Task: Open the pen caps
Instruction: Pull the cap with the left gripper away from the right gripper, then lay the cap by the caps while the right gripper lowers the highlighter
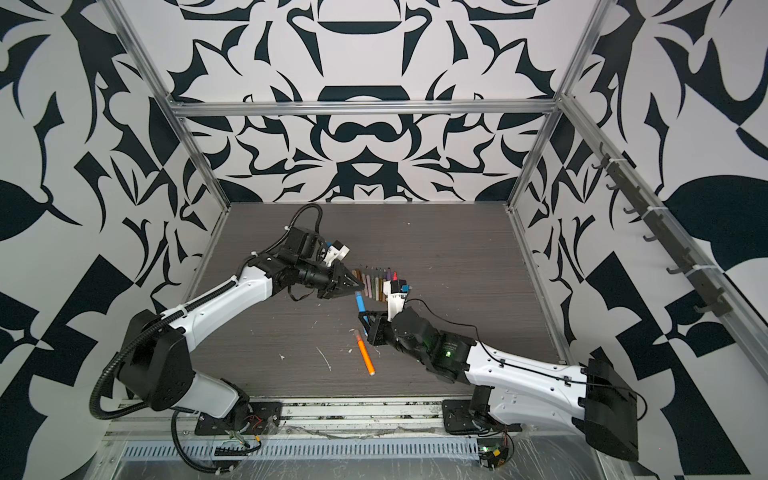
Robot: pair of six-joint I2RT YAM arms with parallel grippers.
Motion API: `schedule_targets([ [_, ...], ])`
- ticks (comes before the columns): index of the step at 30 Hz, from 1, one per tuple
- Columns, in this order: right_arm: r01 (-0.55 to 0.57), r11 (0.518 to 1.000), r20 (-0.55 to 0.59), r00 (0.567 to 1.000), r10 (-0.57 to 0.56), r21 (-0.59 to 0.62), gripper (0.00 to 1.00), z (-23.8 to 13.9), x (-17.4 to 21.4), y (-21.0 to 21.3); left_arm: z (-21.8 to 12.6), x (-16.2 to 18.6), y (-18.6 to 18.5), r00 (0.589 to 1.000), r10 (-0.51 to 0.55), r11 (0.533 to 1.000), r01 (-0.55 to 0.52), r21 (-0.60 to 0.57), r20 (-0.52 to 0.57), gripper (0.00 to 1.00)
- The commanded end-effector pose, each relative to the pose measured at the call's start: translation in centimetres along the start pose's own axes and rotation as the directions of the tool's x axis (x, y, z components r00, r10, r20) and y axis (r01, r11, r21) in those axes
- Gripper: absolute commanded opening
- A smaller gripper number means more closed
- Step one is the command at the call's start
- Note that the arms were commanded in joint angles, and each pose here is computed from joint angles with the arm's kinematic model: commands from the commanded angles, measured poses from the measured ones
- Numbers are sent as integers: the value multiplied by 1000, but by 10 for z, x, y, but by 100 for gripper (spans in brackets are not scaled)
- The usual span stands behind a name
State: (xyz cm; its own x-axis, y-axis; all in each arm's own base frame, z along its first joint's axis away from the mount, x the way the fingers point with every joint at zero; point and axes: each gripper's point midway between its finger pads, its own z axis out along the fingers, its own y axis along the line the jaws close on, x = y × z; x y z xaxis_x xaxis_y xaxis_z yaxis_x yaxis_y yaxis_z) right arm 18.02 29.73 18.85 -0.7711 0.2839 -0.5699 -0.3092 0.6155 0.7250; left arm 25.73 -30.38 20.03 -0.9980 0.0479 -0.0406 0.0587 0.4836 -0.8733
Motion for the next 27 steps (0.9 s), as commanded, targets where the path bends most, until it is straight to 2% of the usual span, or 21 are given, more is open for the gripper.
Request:
schedule_targets([
  [1, 49, 986, -289, 957, 0, 162, 0, -22, 77, -54, -61, -104, 12, 905, 133, 989, -95, -112, 405, 0],
  [9, 52, 995, -304, 952, -24, 82, 0, -15, 79, -36, -71, -116, 38, 889, 94, 989, -33, -144, 448, 0],
  [14, 48, 996, -294, 956, -24, 74, 0, -15, 75, -31, -67, -118, 31, 890, 82, 993, -34, -114, 448, 0],
  [19, 102, 990, -310, 948, -68, 94, 0, -14, 65, -25, -63, -103, 27, 894, 96, 991, -46, -123, 438, 0],
  [27, 94, 992, -389, 920, -56, 80, 0, 0, 86, -25, -104, -115, 46, 859, 83, 984, 11, -179, 505, 0],
])
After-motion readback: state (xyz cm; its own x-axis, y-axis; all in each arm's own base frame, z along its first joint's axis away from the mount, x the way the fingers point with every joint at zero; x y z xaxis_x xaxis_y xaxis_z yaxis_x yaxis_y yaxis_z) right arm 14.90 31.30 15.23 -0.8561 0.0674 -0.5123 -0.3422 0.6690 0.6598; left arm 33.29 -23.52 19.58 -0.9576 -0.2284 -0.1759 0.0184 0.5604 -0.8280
